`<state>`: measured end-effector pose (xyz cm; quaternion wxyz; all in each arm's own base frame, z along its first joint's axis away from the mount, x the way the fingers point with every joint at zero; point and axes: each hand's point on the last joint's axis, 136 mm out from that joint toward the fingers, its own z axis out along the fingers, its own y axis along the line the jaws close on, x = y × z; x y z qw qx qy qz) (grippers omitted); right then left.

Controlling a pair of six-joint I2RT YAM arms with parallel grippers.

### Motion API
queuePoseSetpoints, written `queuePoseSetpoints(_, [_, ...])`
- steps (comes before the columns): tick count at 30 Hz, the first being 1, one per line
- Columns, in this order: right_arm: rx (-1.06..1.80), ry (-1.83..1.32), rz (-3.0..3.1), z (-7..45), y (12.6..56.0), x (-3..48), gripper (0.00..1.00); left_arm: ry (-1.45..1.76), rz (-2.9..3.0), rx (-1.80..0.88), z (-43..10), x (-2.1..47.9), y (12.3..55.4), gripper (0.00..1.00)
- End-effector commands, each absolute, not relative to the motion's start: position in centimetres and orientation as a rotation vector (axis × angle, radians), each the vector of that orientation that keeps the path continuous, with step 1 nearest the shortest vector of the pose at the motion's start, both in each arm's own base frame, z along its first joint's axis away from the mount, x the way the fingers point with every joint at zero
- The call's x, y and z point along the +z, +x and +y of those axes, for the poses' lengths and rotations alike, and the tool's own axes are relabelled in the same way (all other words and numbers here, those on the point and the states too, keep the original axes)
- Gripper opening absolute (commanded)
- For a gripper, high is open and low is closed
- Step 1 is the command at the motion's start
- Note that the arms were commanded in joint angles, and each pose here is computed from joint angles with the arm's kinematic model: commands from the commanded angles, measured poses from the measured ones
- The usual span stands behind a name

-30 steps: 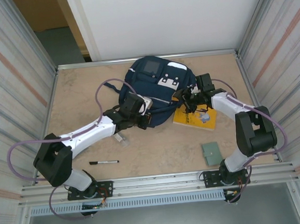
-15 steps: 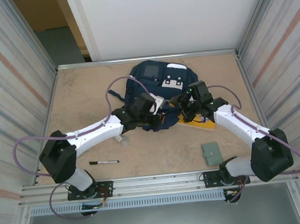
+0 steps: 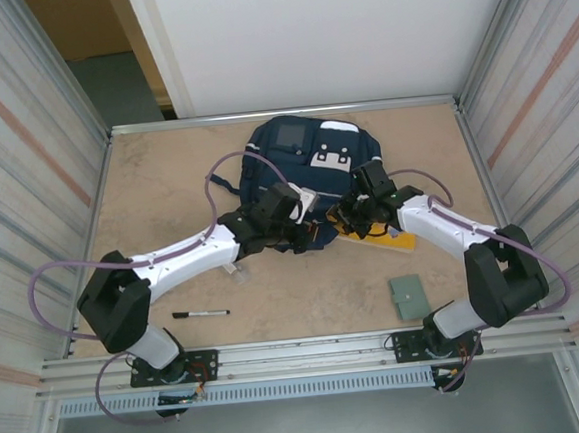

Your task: Pack the student bag

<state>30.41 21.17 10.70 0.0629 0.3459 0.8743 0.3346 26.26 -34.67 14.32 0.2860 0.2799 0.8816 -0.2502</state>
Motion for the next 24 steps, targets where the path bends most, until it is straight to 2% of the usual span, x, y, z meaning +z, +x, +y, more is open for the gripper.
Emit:
queuePoseSetpoints(1, [1.062,0.905,2.619,21.8,31.5,12.9,0.13,0.73,2.283,-0.599,-33.0,16.6,27.0,0.0])
queuePoseSetpoints(8, [1.186,0.609,2.692,21.7,32.6,14.5,0.1,0.467,2.423,-0.456,-23.8,13.6,29.7,0.0])
queuePoseSetpoints(12, [1.133,0.499,2.751,21.1,33.1,13.8,0.12,0.502,2.42,-0.409,-22.4,12.9,29.3,0.0])
queuePoseSetpoints(17, [1.086,0.482,2.771,19.4,35.1,11.8,0.19,0.551,2.404,-0.617,-26.5,13.5,28.3,0.0])
queuePoseSetpoints(24, [0.922,0.629,2.785,15.9,36.0,10.9,0.5,0.724,2.284,-0.748,-34.7,16.7,26.3,0.0])
